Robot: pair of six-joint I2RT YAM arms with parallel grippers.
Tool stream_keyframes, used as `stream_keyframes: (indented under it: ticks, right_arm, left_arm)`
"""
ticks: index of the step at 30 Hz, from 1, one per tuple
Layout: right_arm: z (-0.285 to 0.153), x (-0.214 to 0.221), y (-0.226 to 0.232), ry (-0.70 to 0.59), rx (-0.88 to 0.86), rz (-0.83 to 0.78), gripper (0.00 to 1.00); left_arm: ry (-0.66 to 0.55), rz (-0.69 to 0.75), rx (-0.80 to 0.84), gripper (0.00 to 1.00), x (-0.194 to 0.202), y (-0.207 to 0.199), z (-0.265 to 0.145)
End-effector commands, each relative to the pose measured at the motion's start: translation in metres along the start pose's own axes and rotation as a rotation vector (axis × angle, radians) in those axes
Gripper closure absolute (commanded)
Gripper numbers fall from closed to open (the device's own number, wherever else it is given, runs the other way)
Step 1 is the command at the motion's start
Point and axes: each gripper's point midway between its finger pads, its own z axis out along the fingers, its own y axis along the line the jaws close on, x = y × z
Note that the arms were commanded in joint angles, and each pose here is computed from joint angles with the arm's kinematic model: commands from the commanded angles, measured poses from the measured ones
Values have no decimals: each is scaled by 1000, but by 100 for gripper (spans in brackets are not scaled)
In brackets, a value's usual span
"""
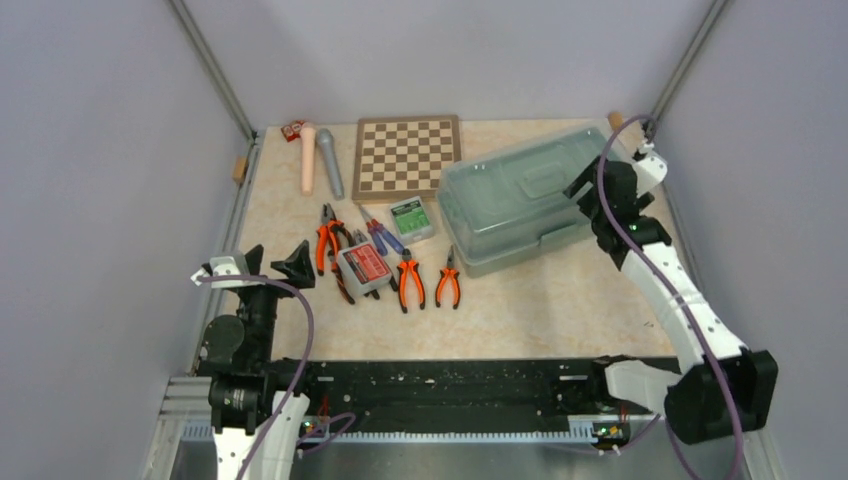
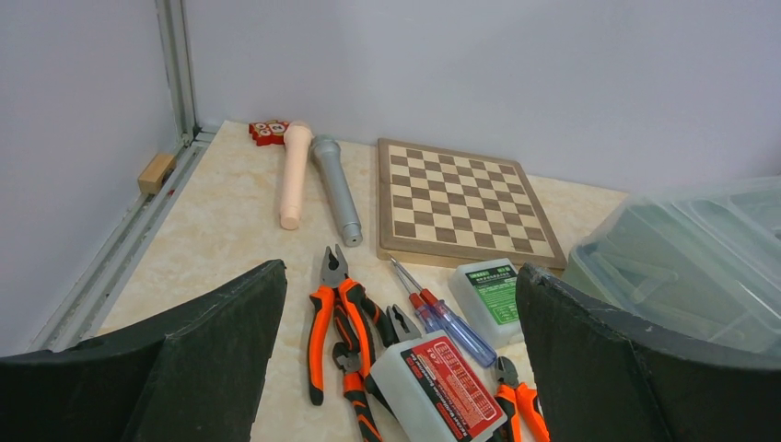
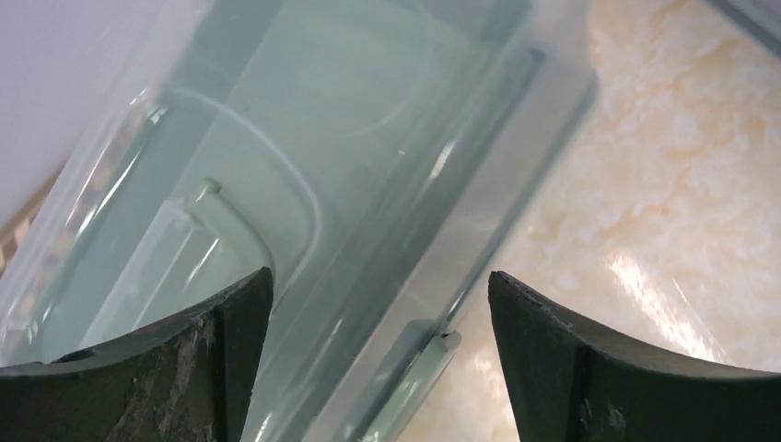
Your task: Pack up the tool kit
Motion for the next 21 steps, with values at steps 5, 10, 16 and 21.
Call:
stream_keyframes:
  ticks: [5, 10, 16, 21]
  right_arm:
    - [-81, 11, -22, 89, -92, -321, 16]
    - [-76, -48, 11, -38, -134, -401, 6]
    - [-17, -87, 15, 41, -215, -249, 3]
    - [14, -75, 24, 164, -344, -198, 2]
  left_arm:
    - [-23, -1, 17, 1, -6, -4, 3]
    - [-2, -110, 143, 1, -7, -32, 14]
    - [99, -339, 303, 2, -17, -76, 48]
    - [271, -479, 413, 2, -10, -117, 92]
